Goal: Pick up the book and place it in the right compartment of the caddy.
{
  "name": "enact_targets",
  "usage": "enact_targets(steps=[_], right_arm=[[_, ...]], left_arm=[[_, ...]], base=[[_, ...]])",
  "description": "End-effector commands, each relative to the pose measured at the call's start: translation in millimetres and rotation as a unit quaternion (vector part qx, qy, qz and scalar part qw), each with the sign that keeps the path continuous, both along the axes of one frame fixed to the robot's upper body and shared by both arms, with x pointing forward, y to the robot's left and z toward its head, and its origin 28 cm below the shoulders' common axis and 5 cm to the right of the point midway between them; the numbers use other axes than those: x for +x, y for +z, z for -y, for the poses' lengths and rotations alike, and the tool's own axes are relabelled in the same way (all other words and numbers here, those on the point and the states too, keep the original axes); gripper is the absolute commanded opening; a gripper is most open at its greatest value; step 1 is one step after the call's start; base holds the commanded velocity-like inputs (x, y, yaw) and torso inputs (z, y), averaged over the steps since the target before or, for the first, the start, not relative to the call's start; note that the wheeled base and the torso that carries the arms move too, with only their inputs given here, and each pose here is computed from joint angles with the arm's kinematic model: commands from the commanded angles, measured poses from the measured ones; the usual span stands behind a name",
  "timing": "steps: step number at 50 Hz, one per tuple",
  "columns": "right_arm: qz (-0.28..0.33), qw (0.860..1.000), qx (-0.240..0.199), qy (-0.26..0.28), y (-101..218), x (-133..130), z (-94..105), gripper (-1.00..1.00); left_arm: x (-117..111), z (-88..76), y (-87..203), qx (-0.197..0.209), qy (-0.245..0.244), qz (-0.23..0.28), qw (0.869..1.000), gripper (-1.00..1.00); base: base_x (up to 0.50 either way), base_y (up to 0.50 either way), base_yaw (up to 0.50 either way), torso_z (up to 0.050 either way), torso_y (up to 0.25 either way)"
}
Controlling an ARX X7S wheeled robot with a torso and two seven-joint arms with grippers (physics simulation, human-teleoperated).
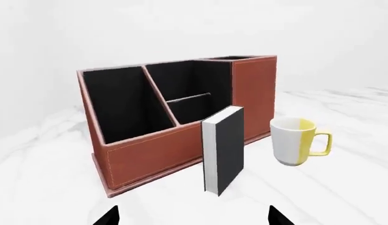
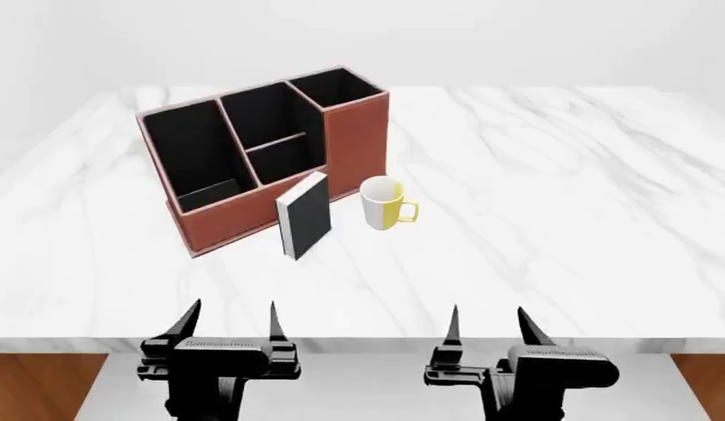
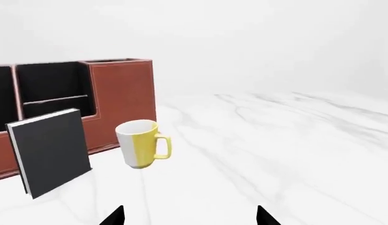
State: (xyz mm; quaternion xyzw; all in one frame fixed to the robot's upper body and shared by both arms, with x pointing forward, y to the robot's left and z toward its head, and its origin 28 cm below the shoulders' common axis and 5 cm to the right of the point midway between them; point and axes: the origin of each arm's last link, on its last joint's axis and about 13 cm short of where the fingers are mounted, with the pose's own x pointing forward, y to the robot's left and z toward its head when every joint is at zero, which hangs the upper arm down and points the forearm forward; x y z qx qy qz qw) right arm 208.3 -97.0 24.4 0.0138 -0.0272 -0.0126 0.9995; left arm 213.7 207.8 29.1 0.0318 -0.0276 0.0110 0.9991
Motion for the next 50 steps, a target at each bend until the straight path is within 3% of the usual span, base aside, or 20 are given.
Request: enact_targets(steps=[1,2,4,8,10,50], right_arm=[[0.158,0.986,0.043,-0.012,55.3,-9.4,4.0,1.00],[0.193,0.980,0.046,-0.013,65.4,-14.0,4.0,1.00],[0.222,0.974,0.053,-0.007,73.7,-18.0,3.9,1.00],[0.274,0.960,0.058,0.000,83.8,-24.4,4.1,1.00],[0.275,0.960,0.058,0.006,83.0,-25.3,3.7,1.00],[0.278,0.959,0.038,0.047,80.0,-29.7,-1.3,1.00]], left_arm=[[-9.6,-7.2,66.9,0.047,0.040,0.200,0.978,1.00],[-12.9,-8.4,77.8,0.071,0.050,0.239,0.967,1.00],[-16.4,-9.2,86.2,0.075,0.056,0.263,0.960,1.00],[-21.6,-9.0,96.7,0.085,0.056,0.290,0.951,1.00],[-22.3,-8.3,97.2,0.088,0.055,0.294,0.950,1.00],[-20.6,-4.8,85.4,0.086,0.042,0.275,0.957,1.00]], base=[[0.00,0.00,0.00,0.000,0.000],[0.00,0.00,0.00,0.000,0.000],[0.00,0.00,0.00,0.000,0.000],[0.04,0.00,0.00,0.000,0.000],[0.37,-0.02,0.00,0.000,0.000],[0.50,-0.03,0.00,0.000,0.000]])
